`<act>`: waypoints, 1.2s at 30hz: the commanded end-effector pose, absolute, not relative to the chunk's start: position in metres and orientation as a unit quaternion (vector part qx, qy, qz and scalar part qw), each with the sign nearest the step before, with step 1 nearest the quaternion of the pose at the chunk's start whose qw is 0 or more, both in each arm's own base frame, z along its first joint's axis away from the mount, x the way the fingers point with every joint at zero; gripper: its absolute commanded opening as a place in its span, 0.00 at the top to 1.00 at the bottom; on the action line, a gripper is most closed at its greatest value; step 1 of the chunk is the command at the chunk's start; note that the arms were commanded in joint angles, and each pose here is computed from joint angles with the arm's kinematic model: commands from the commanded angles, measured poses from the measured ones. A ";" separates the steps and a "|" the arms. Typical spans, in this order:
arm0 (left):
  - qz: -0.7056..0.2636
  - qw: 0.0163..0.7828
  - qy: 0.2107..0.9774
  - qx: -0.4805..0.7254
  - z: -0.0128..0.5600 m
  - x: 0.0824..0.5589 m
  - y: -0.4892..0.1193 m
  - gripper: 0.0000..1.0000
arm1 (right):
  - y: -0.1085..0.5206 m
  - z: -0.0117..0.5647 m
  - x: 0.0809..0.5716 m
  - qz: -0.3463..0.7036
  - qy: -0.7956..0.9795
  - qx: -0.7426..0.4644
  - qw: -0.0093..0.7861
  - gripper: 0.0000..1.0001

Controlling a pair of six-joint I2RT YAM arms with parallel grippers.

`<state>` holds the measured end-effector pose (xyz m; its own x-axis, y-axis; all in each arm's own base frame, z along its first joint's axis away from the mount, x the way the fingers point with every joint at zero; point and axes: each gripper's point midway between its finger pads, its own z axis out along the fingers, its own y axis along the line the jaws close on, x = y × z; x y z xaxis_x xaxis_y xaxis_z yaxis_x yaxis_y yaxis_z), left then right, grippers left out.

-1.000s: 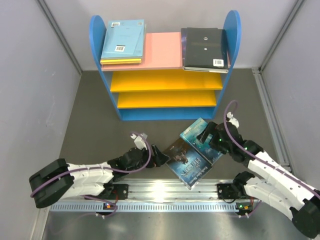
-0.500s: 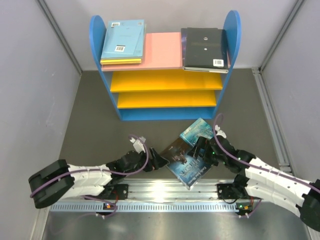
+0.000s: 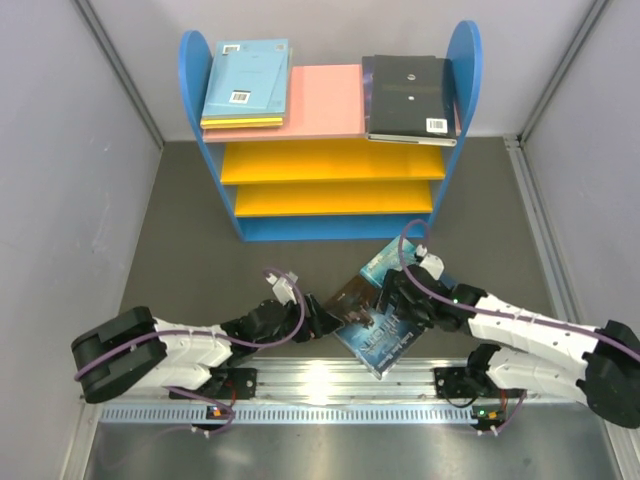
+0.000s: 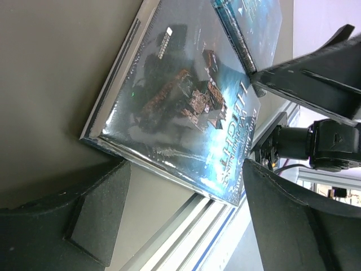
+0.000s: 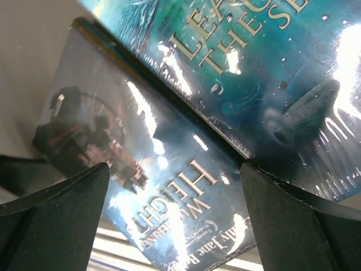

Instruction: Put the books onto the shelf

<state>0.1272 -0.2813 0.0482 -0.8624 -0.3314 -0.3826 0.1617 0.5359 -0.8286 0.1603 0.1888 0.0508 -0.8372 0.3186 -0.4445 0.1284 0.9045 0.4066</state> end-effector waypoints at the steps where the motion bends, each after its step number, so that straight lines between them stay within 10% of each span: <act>1: -0.447 0.240 0.861 -0.041 0.028 0.120 -0.274 0.14 | 0.137 0.024 0.157 0.032 0.958 0.102 0.265 0.00; 8: -0.438 0.241 0.865 -0.042 0.025 0.122 -0.274 0.14 | 0.139 0.011 0.161 -0.045 0.970 0.044 0.234 0.00; 21: -0.429 0.249 0.867 -0.041 0.025 0.131 -0.276 0.11 | 0.291 0.023 0.065 0.458 0.887 -0.051 0.021 0.00; 36: -0.404 0.255 0.872 -0.108 0.019 0.167 -0.253 0.19 | 0.300 0.093 0.012 0.596 0.797 -0.095 -0.013 0.10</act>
<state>0.1394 -0.2713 0.0432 -0.8988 -0.3316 -0.2867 0.0738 0.5303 -0.8446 0.1919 0.2554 0.0496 -0.7141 0.4063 -0.5701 -0.2128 0.6499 0.7297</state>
